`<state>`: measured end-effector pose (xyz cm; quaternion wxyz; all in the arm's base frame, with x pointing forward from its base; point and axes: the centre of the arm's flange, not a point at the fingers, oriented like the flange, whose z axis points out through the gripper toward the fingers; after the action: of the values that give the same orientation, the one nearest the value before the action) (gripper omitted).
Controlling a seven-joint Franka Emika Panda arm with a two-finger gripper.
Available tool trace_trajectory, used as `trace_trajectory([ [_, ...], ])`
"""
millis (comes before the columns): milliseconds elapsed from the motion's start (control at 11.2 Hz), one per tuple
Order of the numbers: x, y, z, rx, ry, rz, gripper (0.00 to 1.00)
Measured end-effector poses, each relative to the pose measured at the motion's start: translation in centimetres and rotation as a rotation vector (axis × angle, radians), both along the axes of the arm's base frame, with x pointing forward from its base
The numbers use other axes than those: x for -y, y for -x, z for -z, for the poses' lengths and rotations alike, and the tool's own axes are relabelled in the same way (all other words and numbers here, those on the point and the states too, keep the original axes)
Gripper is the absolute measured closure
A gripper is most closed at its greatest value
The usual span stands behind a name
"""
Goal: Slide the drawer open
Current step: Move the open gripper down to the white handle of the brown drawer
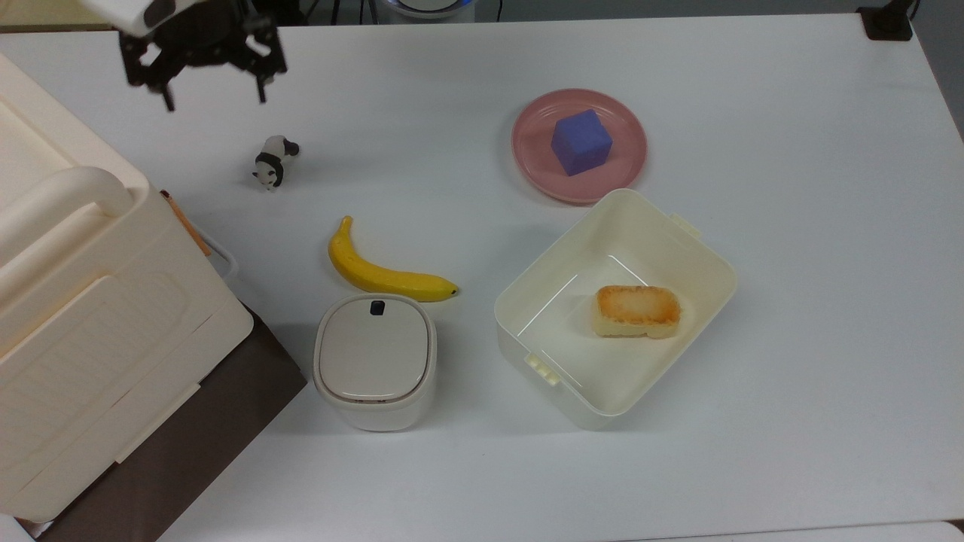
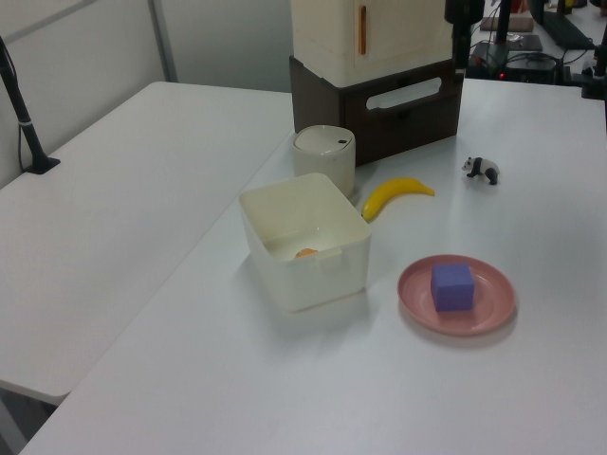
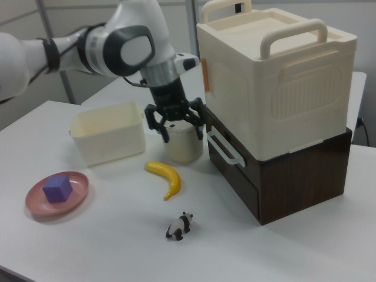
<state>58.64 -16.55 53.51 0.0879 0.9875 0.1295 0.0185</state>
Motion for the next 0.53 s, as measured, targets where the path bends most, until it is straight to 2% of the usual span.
trace_trajectory([
  [356, 1.7, -1.8, 2.3, 0.029, 0.127, -0.036, 0.00],
  [534, 1.7, -2.7, 3.7, 0.040, 0.151, -0.025, 0.00],
])
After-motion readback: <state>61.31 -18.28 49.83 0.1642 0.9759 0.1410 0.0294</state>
